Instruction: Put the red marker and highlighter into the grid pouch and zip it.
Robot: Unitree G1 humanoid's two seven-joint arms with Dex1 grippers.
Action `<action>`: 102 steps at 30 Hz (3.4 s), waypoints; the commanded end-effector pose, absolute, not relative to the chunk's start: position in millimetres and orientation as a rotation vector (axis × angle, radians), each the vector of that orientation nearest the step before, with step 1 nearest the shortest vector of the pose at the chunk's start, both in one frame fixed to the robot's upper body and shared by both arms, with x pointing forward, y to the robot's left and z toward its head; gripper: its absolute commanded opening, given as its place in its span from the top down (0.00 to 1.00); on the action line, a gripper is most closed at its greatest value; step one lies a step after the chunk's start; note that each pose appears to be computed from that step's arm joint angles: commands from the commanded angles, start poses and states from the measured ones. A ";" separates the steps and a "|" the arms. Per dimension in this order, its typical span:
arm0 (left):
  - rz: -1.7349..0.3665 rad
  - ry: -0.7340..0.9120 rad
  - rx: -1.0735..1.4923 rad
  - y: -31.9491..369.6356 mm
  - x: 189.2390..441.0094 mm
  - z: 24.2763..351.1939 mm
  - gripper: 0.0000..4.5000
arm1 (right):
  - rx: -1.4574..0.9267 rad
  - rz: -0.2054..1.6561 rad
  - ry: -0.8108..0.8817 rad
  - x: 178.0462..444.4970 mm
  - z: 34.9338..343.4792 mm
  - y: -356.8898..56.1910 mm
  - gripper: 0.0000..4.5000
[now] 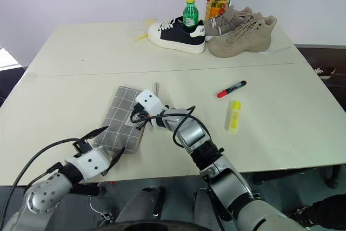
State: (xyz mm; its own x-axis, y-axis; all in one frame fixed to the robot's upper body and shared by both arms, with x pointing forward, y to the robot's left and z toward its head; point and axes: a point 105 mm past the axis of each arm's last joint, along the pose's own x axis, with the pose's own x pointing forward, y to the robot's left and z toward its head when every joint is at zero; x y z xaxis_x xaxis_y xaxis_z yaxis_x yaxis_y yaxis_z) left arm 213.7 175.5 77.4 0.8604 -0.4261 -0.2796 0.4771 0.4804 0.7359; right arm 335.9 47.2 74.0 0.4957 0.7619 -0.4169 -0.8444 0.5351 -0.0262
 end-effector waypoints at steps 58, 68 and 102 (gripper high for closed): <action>-0.537 0.192 1.028 183.7 225.0 68.5 0.38 | -0.268 1.037 0.409 328.6 65.4 55.1 1.00; -0.504 0.215 0.987 191.4 220.5 69.1 0.57 | -0.270 1.039 0.409 328.7 65.1 55.1 1.00; -0.645 -0.090 0.405 132.0 235.7 137.6 1.00 | -0.338 0.918 0.147 372.2 165.5 -125.8 0.15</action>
State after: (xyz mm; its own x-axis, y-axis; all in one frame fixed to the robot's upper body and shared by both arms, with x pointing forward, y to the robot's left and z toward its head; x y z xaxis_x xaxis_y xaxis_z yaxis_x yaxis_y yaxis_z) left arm 236.2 136.1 130.9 0.8104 -0.5818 -0.0695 0.5589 0.7319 0.3899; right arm 379.4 -125.4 153.5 0.6276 0.7212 -0.2932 -0.7784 0.5898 -0.2153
